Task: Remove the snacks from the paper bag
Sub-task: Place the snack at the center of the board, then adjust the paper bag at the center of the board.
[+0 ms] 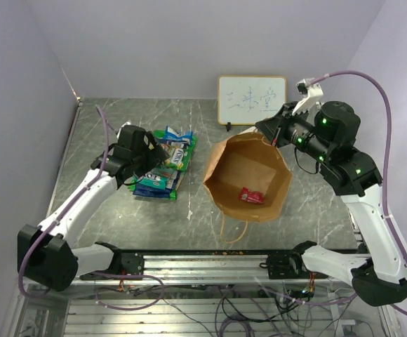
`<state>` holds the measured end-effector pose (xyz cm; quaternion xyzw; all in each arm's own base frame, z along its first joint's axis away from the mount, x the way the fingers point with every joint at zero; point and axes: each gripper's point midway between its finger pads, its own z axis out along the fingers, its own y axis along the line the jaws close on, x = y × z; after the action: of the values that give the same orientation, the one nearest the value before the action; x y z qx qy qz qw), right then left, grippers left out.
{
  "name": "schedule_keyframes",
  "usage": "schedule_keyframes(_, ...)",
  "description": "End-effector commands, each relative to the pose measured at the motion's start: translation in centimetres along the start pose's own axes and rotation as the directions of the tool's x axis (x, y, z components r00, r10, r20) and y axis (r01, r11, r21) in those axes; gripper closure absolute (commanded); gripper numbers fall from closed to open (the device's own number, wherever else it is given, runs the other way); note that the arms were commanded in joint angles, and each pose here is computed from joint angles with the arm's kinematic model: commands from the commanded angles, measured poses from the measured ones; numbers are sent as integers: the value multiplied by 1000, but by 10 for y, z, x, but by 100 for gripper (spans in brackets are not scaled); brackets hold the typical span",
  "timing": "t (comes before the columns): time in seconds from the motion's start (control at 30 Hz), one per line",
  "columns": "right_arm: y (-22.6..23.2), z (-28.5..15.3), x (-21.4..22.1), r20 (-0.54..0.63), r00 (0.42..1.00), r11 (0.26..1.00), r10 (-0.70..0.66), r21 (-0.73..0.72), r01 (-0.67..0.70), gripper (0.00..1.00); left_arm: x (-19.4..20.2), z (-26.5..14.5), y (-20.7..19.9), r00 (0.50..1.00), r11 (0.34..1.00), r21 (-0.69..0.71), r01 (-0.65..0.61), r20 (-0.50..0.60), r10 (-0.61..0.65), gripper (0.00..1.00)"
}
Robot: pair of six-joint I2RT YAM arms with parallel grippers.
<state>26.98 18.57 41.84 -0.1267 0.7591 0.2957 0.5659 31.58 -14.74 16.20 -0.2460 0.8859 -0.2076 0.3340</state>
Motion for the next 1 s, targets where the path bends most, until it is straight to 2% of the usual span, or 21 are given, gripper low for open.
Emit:
schedule_keyframes(0.0, -18, 2, -5, 38, 999, 995, 12, 103, -16, 98, -23, -37, -13, 998, 998, 32, -47, 54, 45, 7)
schedule_keyframes(0.13, -65, 14, 22, -48, 998, 948, -32, 314, 45, 98, -27, -58, -16, 995, 996, 39, -83, 58, 81, 5)
schedule_keyframes(0.3, -111, 22, 22, -103, 991, 841, -87, 526, 129, 98, -32, -87, -19, 992, 993, 71, -97, 89, 91, 4)
schedule_keyframes(0.43, -129, 39, 15, -144, 977, 803, -155, 557, 209, 97, -32, -105, -23, 991, 989, 109, -101, 99, 90, 4)
schedule_keyframes(0.53, -149, 53, 19, -197, 970, 776, -145, 585, 235, 97, -33, -120, -26, 990, 986, 130, -107, 101, 94, 6)
schedule_keyframes(0.77, -186, 45, 15, -197, 975, 721, -99, 661, 207, 97, -39, -151, -25, 985, 984, 142, -110, 147, 89, 6)
schedule_keyframes(0.9, -185, 50, 24, -207, 974, 746, -92, 634, 205, 96, -40, -161, -30, 986, 981, 167, -96, 148, 71, 7)
schedule_keyframes(0.97, -185, 51, 21, -202, 975, 747, -98, 632, 206, 90, -43, -168, -34, 985, 978, 185, -95, 157, 66, 7)
